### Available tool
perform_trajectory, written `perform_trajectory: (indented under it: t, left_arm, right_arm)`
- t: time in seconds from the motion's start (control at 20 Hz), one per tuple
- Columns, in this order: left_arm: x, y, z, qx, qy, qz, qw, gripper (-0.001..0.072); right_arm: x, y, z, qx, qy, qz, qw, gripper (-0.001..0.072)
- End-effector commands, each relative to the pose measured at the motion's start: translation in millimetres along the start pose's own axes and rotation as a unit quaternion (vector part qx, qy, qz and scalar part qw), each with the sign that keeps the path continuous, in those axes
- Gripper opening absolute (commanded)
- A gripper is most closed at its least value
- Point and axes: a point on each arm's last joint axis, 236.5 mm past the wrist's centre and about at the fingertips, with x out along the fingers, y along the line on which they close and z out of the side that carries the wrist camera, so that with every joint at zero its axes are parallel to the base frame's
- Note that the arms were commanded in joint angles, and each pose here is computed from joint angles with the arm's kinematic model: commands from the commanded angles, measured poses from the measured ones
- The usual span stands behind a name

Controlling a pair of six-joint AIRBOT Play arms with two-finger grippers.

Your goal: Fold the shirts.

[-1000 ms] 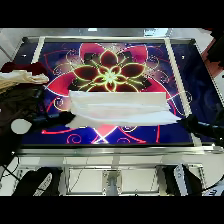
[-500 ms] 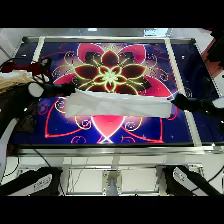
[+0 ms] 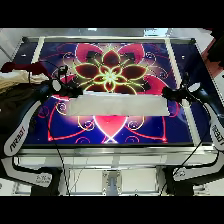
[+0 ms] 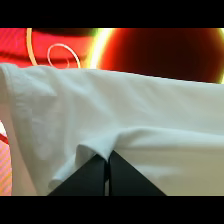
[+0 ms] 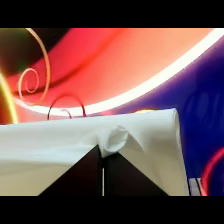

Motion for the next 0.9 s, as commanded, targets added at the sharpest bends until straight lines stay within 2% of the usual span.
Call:
perform_trajectory:
  t: [0.0, 0.15, 0.2, 0.25, 0.3, 0.35, 0.4, 0.45, 0.6, 0.7, 0.85]
  left_arm:
    - [17, 5, -7, -0.001, 0.013, 0.005, 1.0, 0.0017]
    - [17, -1, 4, -0.02, -0.01, -0.009, 1.0, 0.0022]
    - [15, -5, 7, -0.028, -0.015, -0.016, 0.999, 0.0091]
    - [13, -9, 11, -0.033, -0.017, -0.022, 0.999, 0.0296]
    - [8, -13, 17, -0.035, -0.021, -0.028, 0.999, 0.0446]
    - [1, -16, 27, -0.033, -0.028, -0.032, 0.999, 0.0499]
    - [-8, -20, 39, -0.03, -0.039, -0.036, 0.998, 0.05]
    - [-19, -25, 53, -0.027, -0.054, -0.041, 0.997, 0.0499]
    - [-55, -59, 95, -0.043, -0.107, -0.096, 0.989, 0.0498]
    - [-67, -91, 103, 0.03, -0.128, -0.133, 0.982, 0.0499]
    - [-64, -140, 87, 0.137, -0.128, -0.149, 0.971, 0.0497]
  right_arm:
    - [31, -10, -19, -0.014, 0.043, -0.019, 0.999, 0.0021]
    - [32, -20, -28, -0.01, 0.063, -0.036, 0.997, 0.0024]
    - [29, -21, -29, -0.013, 0.071, -0.038, 0.997, 0.0026]
    - [23, -18, -28, -0.018, 0.081, -0.035, 0.996, 0.0032]
    - [12, -16, -21, -0.032, 0.08, -0.036, 0.996, 0.0061]
    - [-1, -9, -11, -0.046, 0.072, -0.031, 0.996, 0.0149]
    - [-21, -1, 3, -0.052, 0.056, -0.027, 0.997, 0.0314]
    - [-42, 5, 15, -0.062, 0.042, -0.027, 0.997, 0.0421]
    - [-108, -6, 35, -0.082, 0.002, -0.075, 0.994, 0.0426]
    - [-139, -18, 41, -0.036, -0.022, -0.076, 0.996, 0.0454]
    - [-159, -33, 33, 0.062, -0.044, -0.016, 0.997, 0.0461]
